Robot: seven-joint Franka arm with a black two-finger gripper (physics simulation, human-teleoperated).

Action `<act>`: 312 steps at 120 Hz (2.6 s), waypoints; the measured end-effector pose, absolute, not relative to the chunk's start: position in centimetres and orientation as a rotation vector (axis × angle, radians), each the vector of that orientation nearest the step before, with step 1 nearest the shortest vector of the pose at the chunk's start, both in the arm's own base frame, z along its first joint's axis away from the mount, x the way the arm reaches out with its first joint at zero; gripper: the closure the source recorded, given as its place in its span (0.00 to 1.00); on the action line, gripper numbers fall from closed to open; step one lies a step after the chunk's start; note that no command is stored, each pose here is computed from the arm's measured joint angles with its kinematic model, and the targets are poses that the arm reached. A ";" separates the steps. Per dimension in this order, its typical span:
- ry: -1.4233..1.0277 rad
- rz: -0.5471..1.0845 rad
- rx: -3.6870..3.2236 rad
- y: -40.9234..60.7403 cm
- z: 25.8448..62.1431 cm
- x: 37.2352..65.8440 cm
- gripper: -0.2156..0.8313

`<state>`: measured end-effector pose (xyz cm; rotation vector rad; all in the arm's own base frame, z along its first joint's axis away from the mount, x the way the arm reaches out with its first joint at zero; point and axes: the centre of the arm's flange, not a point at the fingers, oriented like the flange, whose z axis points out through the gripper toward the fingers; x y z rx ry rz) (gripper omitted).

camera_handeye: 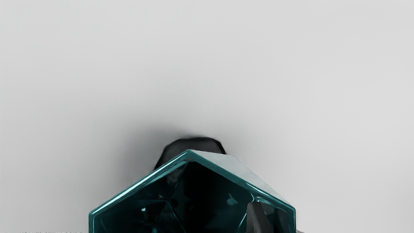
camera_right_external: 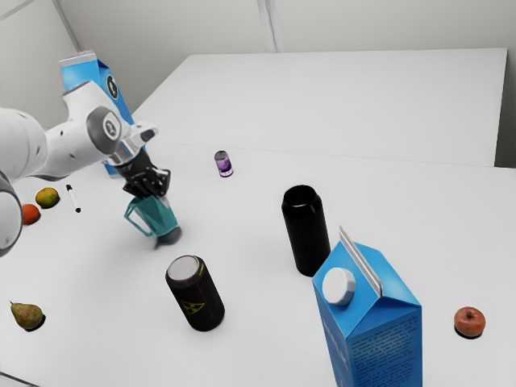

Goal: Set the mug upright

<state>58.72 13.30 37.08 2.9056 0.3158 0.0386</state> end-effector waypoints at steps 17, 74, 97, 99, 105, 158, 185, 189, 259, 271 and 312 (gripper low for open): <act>0.393 0.086 2.946 12.1 37.1 58.5 0.95; 0.577 0.184 3.028 8.6 36.3 58.3 0.95; 0.656 0.157 3.037 7.9 35.2 57.9 0.95; 0.661 0.154 3.038 7.7 35.1 57.9 0.95; 0.672 0.148 3.046 7.4 34.9 57.9 0.95; 0.765 0.079 3.116 6.7 33.8 57.8 0.95; 0.810 0.070 3.108 6.7 33.5 57.9 0.65; 0.812 0.074 3.106 6.6 33.6 58.0 0.59; 0.831 0.130 3.077 5.9 36.5 59.6 0.23; 0.830 0.134 3.076 6.0 36.9 59.7 0.22; 0.795 0.182 3.068 5.9 41.3 60.6 0.21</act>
